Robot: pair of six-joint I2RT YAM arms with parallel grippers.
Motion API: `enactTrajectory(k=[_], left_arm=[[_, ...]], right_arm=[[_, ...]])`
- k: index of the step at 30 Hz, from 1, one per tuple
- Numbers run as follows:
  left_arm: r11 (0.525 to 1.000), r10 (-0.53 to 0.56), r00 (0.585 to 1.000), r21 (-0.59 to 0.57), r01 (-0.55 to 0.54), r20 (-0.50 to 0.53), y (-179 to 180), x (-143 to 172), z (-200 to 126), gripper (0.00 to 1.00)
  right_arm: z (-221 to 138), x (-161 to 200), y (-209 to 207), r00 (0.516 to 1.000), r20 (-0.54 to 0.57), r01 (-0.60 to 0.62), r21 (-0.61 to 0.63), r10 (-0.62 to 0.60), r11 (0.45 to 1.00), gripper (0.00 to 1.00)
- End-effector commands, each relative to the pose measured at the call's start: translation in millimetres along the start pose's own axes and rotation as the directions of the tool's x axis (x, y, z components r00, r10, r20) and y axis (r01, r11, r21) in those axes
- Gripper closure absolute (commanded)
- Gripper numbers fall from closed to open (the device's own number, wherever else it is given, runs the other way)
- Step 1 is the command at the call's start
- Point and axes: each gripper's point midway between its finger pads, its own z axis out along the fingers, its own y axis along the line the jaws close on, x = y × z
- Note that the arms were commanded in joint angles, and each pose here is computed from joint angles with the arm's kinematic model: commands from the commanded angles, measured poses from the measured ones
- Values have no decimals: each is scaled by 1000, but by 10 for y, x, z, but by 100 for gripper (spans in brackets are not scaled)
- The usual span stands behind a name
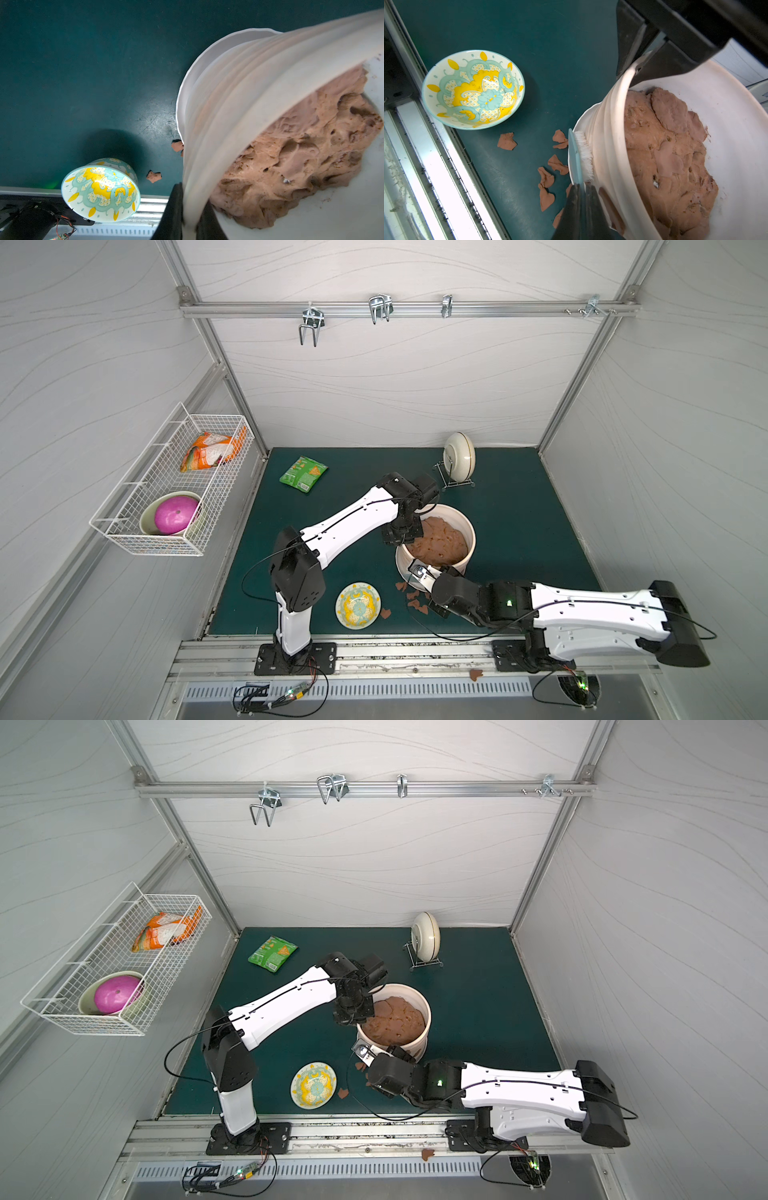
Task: Scrub the dried mud off the ceramic pot
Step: Rotate the pot at the center of the board.
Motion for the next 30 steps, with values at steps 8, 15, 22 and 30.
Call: enactTrajectory(k=[8, 15, 22, 30], left_arm=[[998, 21, 995, 59, -26, 94, -148, -369, -3, 89], [997, 42, 995, 59, -47, 91, -147, -386, 14, 89], [996, 55, 996, 72, -59, 66, -198, -361, 76, 89], [988, 114, 988, 88, -123, 103, -252, -446, -11, 89]], right_arm=[[-143, 269, -111, 997, -59, -39, 6, 40, 999, 100], [-352, 18, 118, 995, 61, -67, -190, 80, 980, 100], [-370, -448, 83, 976, 206, -36, -158, 68, 987, 100], [-176, -392, -71, 987, 152, -43, -71, 53, 997, 100]])
